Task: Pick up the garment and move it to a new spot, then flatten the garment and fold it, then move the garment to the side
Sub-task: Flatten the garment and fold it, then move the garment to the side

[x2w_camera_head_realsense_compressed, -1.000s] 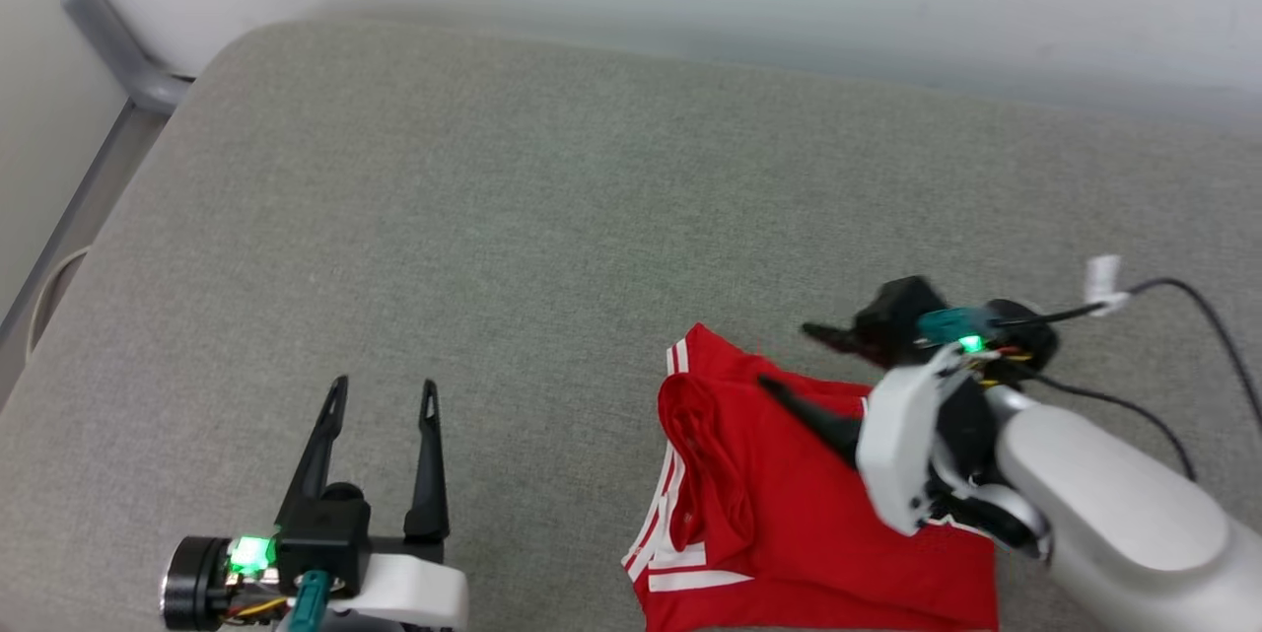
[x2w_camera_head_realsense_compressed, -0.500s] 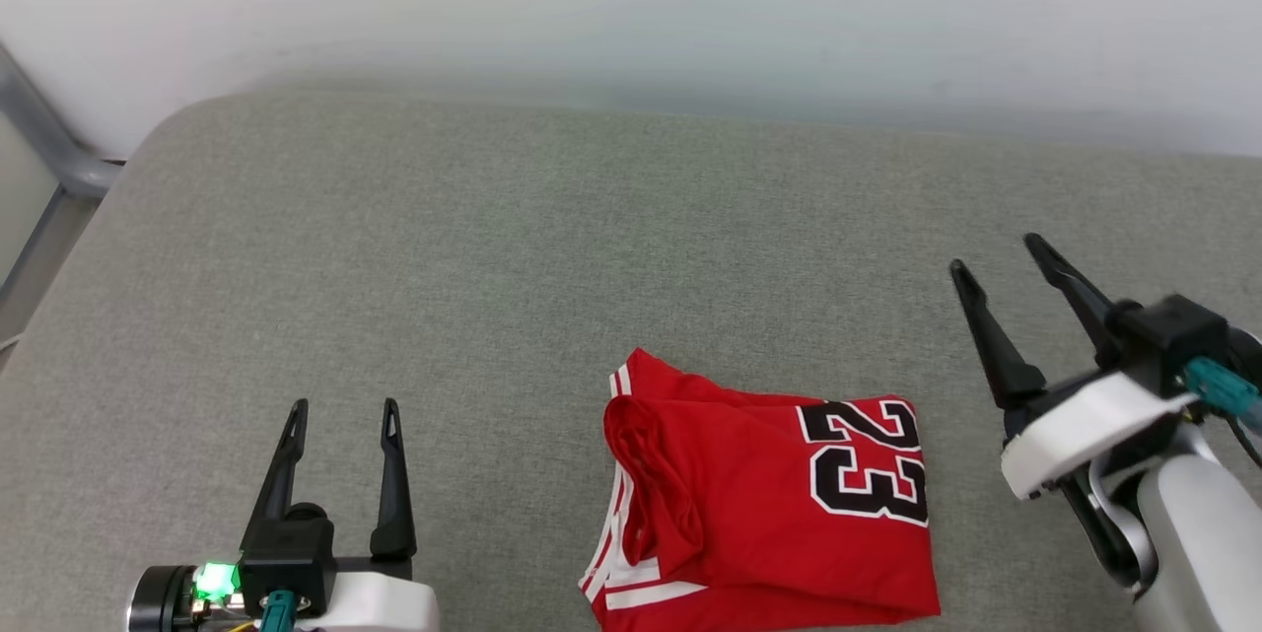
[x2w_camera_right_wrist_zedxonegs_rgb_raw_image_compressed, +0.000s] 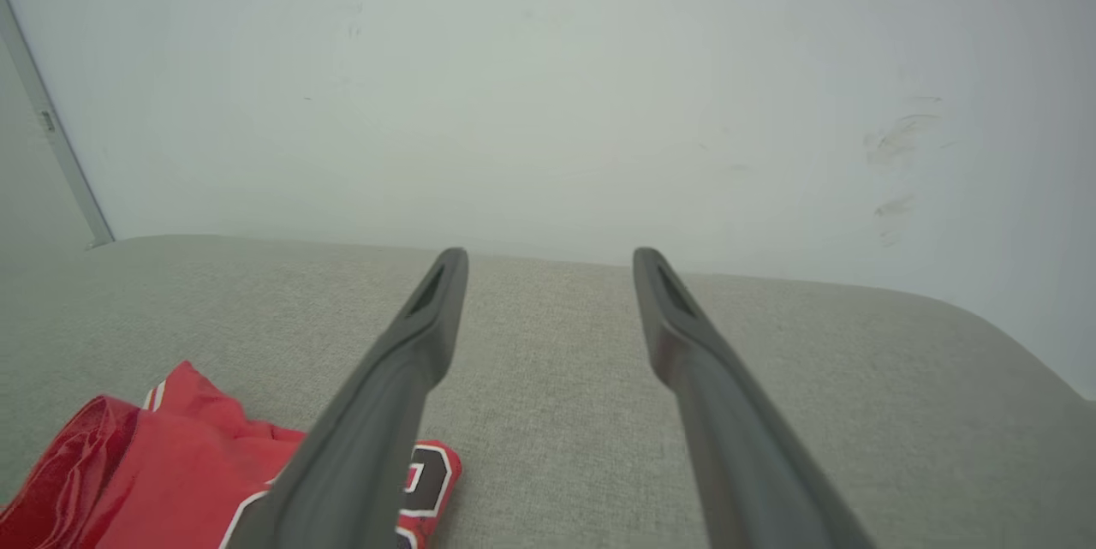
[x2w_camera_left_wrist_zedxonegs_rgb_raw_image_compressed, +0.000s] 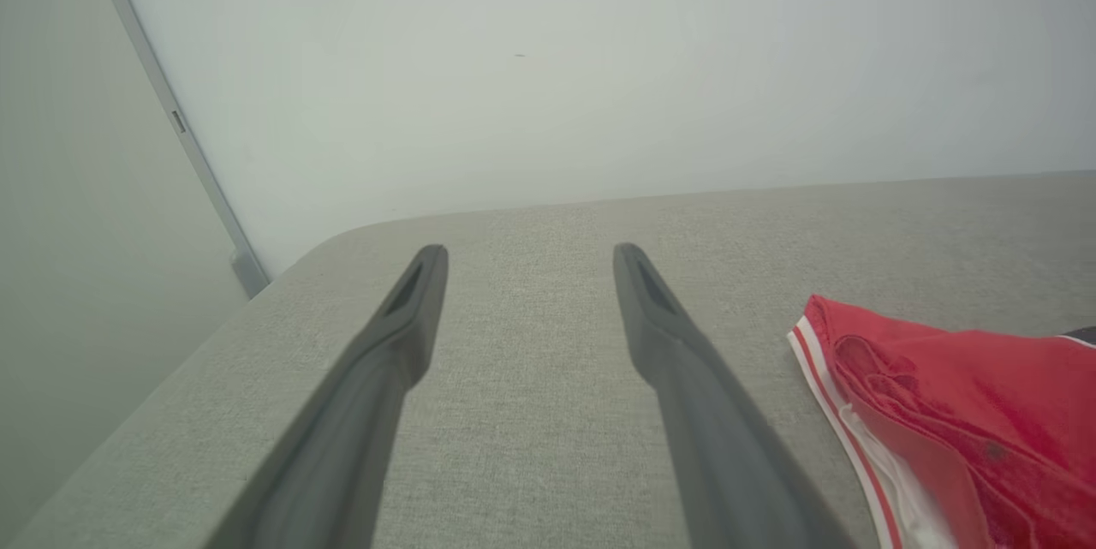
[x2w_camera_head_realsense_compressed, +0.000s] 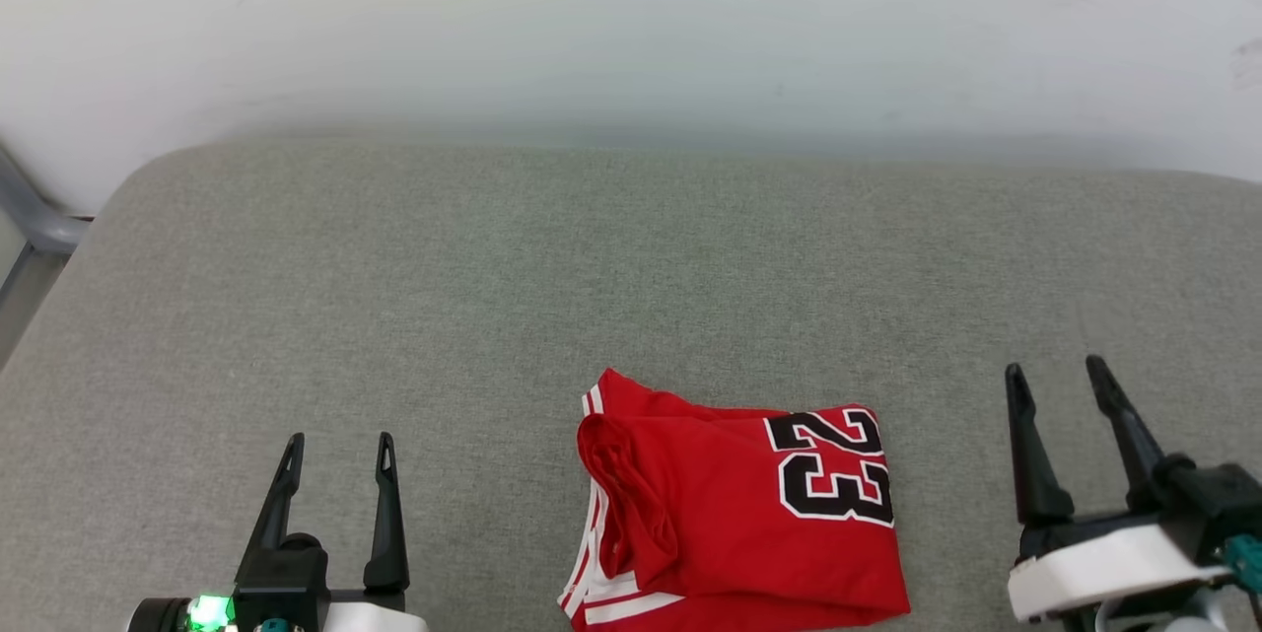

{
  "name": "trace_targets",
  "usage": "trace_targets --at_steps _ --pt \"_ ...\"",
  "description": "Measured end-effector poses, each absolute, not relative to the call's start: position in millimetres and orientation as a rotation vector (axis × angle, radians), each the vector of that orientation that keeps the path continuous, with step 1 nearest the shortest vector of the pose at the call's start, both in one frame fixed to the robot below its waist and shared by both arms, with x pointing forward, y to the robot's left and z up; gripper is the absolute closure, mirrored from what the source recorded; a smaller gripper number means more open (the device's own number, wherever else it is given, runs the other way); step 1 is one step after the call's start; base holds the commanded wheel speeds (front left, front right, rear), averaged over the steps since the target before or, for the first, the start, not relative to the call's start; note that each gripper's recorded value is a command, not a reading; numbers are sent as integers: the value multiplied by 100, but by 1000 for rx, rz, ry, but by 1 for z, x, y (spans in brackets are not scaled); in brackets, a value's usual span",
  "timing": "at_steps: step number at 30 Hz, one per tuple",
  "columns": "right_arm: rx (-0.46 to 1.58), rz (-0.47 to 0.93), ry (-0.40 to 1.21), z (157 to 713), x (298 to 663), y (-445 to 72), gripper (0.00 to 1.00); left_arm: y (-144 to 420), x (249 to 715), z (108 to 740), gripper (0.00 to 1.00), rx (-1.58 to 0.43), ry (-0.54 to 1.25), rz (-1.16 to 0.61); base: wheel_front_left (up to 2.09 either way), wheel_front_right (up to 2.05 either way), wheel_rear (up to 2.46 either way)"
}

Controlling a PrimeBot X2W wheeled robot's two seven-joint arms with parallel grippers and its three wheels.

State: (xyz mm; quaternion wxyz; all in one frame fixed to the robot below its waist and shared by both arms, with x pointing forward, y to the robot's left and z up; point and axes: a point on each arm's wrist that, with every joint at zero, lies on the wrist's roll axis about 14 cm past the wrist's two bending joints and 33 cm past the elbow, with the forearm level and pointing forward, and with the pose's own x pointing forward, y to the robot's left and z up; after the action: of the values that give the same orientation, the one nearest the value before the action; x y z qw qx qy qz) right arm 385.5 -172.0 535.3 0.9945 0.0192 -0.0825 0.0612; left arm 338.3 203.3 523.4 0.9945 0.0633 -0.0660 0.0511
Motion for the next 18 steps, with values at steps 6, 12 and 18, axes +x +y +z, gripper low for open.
trace_targets --at_steps 6,12,18 --pt "57 103 -154 530 363 -172 0 196 336 524 0 124 -137 68 0 0 0" --pt "65 91 -145 526 349 -174 0 190 334 525 0 117 -139 35 0 0 0" --pt "78 87 -131 521 342 -174 0 189 333 523 0 106 -132 23 0 0 0"
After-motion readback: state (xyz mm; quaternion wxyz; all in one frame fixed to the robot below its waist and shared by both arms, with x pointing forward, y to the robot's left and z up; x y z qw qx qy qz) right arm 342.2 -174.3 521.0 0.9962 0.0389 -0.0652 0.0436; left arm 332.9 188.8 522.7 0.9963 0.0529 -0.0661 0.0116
